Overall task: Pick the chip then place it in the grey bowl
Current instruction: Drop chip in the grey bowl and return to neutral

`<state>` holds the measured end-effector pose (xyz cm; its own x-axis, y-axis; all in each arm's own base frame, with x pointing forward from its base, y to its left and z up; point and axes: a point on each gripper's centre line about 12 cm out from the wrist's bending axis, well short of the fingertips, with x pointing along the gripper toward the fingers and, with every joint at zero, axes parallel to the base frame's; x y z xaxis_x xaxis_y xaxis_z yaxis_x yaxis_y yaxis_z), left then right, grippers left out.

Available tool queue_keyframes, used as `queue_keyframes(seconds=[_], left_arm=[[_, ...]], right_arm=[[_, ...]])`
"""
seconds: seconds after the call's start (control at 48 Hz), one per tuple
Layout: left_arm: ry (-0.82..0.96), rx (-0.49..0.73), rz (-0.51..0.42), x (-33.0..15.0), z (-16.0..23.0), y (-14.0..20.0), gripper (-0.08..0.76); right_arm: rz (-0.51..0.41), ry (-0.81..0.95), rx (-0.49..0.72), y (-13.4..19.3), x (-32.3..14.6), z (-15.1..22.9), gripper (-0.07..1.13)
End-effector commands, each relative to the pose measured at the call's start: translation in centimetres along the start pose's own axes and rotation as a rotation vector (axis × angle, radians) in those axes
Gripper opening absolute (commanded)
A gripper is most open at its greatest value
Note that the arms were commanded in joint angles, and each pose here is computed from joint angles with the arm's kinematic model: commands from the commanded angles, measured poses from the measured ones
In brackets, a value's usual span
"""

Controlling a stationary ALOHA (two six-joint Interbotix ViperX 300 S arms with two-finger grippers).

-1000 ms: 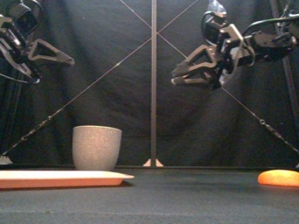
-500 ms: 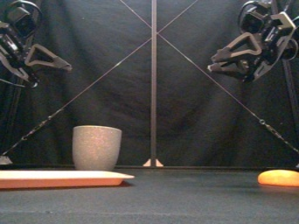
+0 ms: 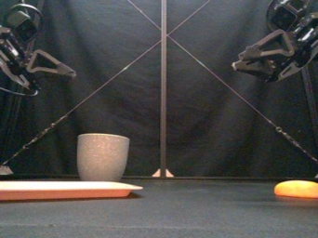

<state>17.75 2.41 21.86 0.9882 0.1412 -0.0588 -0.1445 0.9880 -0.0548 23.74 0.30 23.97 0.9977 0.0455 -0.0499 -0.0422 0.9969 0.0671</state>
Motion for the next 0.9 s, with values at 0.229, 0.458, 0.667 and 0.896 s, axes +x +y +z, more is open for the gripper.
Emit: queue_keyframes(seconds=[0.229,0.458,0.667,0.896], left_arm=[[-0.038,-0.003,0.002,0.25,1.14,-0.01,-0.022],[-0.032,-0.002,0.002,0.23,0.93,0.00,-0.022],[-0.026,-0.003,0.003,0.14,0.65,0.03,-0.024],[-0.049,-0.005,0.002,0.26,1.31,-0.01,-0.024]], right_arm=[[0.001,-0.001,0.002,0.00,0.20,0.02,0.74],[0.001,-0.003,0.002,0.00,0.43,0.19,0.74],[0.000,0.003,-0.005,-0.06,0.42,0.00,0.74],[-0.002,-0.009,-0.016,-0.13,0.59,0.47,0.74]])
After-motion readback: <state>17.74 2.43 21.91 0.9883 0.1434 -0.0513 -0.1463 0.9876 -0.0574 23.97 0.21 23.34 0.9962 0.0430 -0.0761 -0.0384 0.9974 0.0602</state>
